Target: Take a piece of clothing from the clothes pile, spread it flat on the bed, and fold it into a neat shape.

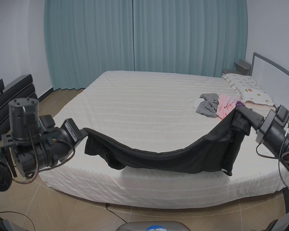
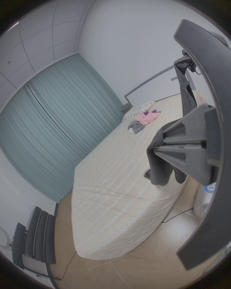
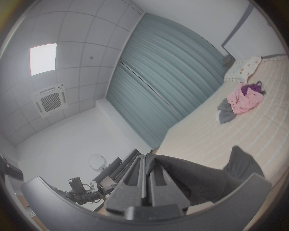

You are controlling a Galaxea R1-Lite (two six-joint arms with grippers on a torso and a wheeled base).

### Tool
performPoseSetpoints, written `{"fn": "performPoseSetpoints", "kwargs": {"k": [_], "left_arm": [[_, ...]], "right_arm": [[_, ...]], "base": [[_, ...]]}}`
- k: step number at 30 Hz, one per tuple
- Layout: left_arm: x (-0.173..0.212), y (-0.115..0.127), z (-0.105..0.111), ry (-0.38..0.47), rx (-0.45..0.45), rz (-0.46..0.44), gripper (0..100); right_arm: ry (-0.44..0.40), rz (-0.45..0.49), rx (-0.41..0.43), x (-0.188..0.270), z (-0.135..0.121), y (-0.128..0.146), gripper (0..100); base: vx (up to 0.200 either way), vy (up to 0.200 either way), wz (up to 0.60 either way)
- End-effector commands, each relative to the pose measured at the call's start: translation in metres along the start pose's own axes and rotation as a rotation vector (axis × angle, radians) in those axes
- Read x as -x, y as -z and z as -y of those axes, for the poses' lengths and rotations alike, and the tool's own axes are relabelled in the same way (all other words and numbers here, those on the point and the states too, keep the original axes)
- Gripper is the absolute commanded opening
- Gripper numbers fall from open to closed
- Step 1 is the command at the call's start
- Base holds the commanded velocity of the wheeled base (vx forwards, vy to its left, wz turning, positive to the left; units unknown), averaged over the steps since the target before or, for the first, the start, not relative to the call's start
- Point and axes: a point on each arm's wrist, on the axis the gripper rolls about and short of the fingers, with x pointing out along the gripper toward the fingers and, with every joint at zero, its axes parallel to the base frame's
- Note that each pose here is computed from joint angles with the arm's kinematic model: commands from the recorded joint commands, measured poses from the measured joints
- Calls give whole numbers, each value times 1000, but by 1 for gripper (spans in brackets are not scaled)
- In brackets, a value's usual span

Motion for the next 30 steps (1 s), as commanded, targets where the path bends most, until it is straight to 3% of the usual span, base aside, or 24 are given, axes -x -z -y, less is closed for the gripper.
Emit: {"fn": "performPoseSetpoints", "kwargs": {"k": [1,6,12,21,30], "left_arm": [[30,-31,32,90,-12,106,0],[7,-53,58,110,-17,144,0],[-52,-66,68,64,-14,141,0],[-126,-81,59,5,3,160,0],[-190,-76,31,-69,7,137,0]], "right_arm": [[-111,146,36,11,-36,-42,0],[-79,190,49,-15,-51,-77,0],[-15,223,66,-55,-48,-104,0],[128,172,99,-120,-7,-87,0],[199,126,105,-171,31,-66,0]], "base": [[0,0,0],[0,0,0],[0,0,0],[178,0,0],[200,0,0]]}}
